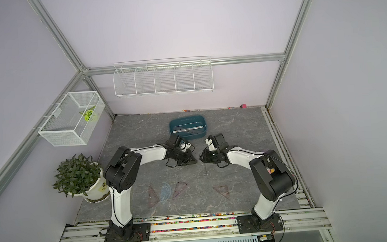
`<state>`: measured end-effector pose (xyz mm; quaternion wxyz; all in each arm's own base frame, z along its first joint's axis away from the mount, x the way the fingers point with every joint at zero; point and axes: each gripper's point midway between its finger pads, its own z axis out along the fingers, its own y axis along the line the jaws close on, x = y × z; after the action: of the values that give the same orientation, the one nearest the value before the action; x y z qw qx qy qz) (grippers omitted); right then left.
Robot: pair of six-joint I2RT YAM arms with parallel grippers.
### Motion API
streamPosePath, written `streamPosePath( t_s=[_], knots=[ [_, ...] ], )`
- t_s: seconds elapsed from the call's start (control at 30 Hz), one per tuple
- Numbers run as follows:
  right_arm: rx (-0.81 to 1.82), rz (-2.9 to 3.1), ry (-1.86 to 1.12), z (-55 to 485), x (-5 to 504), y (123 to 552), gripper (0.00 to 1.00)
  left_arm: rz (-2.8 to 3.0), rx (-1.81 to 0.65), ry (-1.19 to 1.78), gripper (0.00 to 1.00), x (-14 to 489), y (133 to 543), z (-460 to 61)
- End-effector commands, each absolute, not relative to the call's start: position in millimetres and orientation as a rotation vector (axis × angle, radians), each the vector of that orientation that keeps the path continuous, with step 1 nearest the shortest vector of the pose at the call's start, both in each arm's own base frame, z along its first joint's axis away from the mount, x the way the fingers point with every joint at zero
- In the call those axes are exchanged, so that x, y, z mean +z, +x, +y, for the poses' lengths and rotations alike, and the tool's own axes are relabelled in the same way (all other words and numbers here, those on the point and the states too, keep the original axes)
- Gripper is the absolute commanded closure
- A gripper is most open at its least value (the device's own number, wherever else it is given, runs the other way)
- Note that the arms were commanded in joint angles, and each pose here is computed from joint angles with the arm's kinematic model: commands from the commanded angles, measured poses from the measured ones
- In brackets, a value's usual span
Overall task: Put the scattered rulers into the storage box
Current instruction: Pick up the ruler from the center of the board.
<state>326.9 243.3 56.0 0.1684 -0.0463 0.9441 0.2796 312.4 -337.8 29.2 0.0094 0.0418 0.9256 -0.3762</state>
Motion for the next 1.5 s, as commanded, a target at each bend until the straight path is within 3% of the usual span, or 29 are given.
streamPosePath(
  t_s=[0.0, 0.1, 0.47, 0.8, 0.97, 1.47],
  knots=[
    [0.468, 2.820, -0.165, 225, 39, 314, 0.47, 2.919, -0.923, 0.037, 0.71, 21, 318, -299],
    [0.329, 2.858, -0.193, 227, 34, 312, 0.43, 2.914, -0.871, 0.015, 0.65, 22, 319, -287],
    [0.060, 2.963, -0.146, 231, 16, 307, 0.43, 2.914, -0.875, 0.029, 0.60, 19, 315, -278],
    [-0.166, 3.036, -0.219, 223, -11, 294, 0.55, 2.899, -0.883, 0.039, 0.60, 21, 317, -279],
    [-0.160, 3.065, -0.233, 224, -24, 289, 0.65, 2.897, -0.887, 0.041, 0.60, 21, 317, -279],
    [0.097, 2.957, -0.224, 251, 28, 327, 0.67, 2.909, -0.900, 0.039, 0.61, 17, 319, -281]
  ],
)
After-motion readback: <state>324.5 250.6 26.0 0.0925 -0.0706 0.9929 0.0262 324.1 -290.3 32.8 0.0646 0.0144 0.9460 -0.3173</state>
